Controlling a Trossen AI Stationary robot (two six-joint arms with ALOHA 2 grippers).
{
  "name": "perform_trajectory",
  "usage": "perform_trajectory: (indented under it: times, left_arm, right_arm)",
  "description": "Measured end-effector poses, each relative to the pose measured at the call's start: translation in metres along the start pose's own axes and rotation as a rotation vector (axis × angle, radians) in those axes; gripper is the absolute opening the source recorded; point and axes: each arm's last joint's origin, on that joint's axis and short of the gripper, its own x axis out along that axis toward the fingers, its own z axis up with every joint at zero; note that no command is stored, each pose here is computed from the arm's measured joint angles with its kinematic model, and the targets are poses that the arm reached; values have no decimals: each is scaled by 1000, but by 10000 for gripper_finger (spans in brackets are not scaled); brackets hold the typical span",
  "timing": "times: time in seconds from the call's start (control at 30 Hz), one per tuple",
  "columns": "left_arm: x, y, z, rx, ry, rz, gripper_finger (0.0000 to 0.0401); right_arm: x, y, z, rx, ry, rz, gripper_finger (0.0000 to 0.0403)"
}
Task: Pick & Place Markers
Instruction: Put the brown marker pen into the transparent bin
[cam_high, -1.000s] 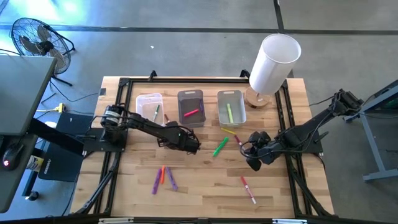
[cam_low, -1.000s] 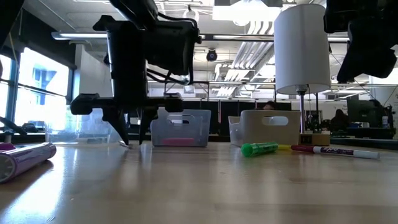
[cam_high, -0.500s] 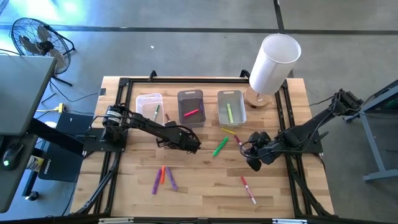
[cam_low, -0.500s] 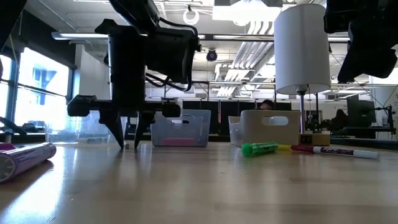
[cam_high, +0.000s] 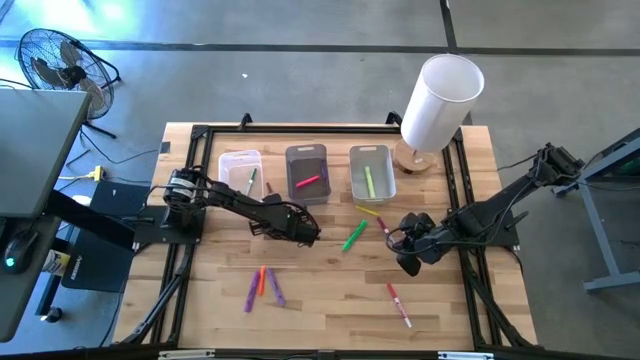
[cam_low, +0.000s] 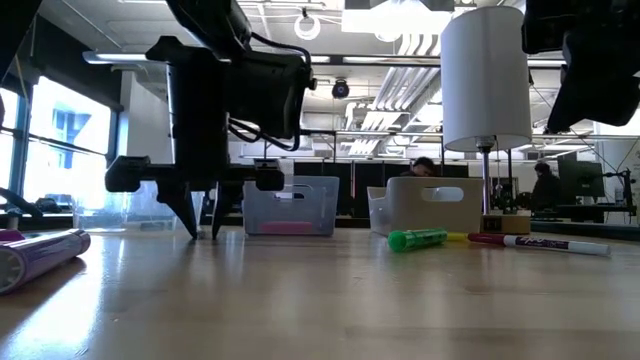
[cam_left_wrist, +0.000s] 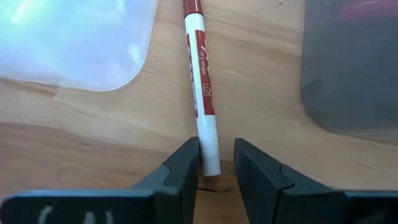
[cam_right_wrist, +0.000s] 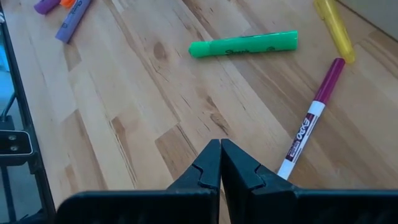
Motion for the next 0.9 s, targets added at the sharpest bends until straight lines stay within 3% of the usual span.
perform_trajectory:
  times: [0.33, 0.67, 0.9]
  left_arm:
    - [0, 1, 0, 24, 10, 7, 24]
    - [-12, 10, -20, 96, 62, -2, 34]
    - [-56, 18, -53, 213, 234, -2, 30]
  right_arm:
    - [0, 3, 1, 11, -14, 31, 0]
    - [0, 4, 2, 13, -17, 37, 0]
    - [0, 4, 3, 12, -48, 29, 0]
